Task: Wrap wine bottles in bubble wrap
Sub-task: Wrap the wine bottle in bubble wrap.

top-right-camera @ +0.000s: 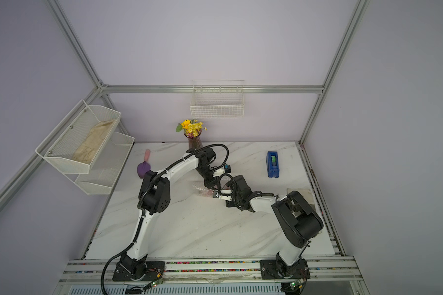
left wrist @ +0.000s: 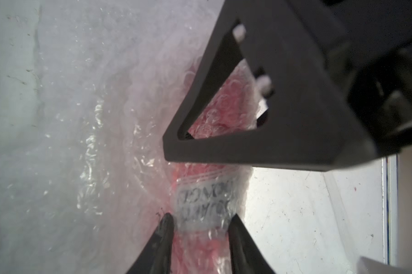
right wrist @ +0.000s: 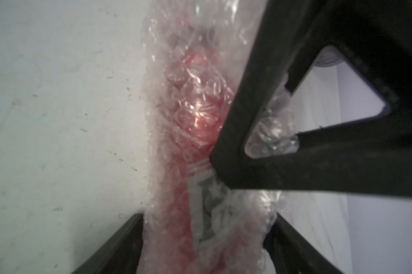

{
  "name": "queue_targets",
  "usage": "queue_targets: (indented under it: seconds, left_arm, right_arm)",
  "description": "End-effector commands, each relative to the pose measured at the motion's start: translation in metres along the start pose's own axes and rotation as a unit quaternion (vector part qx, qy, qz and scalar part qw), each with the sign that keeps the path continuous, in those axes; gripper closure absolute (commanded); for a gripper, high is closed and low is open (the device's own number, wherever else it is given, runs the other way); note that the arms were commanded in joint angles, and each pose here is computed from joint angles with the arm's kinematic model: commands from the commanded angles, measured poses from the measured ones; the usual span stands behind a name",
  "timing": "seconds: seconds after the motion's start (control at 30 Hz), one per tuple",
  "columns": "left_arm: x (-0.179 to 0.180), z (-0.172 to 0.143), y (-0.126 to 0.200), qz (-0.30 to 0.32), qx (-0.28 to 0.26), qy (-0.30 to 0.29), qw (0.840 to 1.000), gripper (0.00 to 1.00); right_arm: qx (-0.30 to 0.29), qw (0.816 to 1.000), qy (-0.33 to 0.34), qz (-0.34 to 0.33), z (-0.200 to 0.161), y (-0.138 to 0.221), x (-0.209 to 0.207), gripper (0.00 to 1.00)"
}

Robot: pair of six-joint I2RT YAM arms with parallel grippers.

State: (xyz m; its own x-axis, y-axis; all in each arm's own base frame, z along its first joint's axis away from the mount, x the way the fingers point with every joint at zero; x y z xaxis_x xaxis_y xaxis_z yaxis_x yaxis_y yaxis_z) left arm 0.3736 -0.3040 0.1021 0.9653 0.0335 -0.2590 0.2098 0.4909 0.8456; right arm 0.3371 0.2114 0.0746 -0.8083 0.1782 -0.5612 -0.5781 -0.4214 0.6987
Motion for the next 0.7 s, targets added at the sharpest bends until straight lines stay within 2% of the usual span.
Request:
queue_targets:
  seconds: [0.0,0.13,0.27,0.37,0.5,0.67]
  left_arm:
    - [-0.019,-0.064,-0.036,-0.044,0.153,0.059,0.986,0.63]
    - [-0.02,-0.045,-0.007,0.02,0.11,0.036,0.993,0.57]
    - [-0.025,-0.03,0.027,0.086,0.076,0.022,0.993,0.44]
    - [-0.027,-0.027,0.05,0.152,0.066,0.022,0.986,0.33]
    - [-0.027,-0.031,0.086,0.275,0.051,0.027,0.96,0.24]
    - [-0.04,-0.039,0.124,0.433,0.019,0.015,0.901,0.21]
  right_arm:
    - [0.027,0.998,-0.004,0.063,-0.018,-0.006,0.018,0.26]
    - [0.037,0.994,-0.016,0.102,-0.029,-0.008,0.028,0.46]
    - [0.035,0.989,-0.028,0.138,-0.033,-0.009,0.037,0.56]
    - [0.024,0.986,-0.034,0.162,-0.029,-0.004,0.042,0.6]
    - [0.021,0.971,-0.072,0.228,-0.021,0.008,0.049,0.61]
    - [0.021,0.94,-0.133,0.315,-0.011,0.025,0.06,0.62]
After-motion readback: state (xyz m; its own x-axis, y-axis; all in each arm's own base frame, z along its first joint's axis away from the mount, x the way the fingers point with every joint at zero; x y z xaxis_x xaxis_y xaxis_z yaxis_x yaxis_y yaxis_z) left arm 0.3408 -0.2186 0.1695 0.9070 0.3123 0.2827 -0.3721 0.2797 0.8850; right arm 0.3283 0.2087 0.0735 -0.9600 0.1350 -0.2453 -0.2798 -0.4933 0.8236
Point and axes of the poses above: each gripper's point midway between its finger pads, its own y axis back along the fingers, its own x axis along the line the jaws close on, z = x × y, the point moved 4 cm from there along y, back along the fingers, and after that the axes turned 5 degrees about -y, right-handed, at the moved point
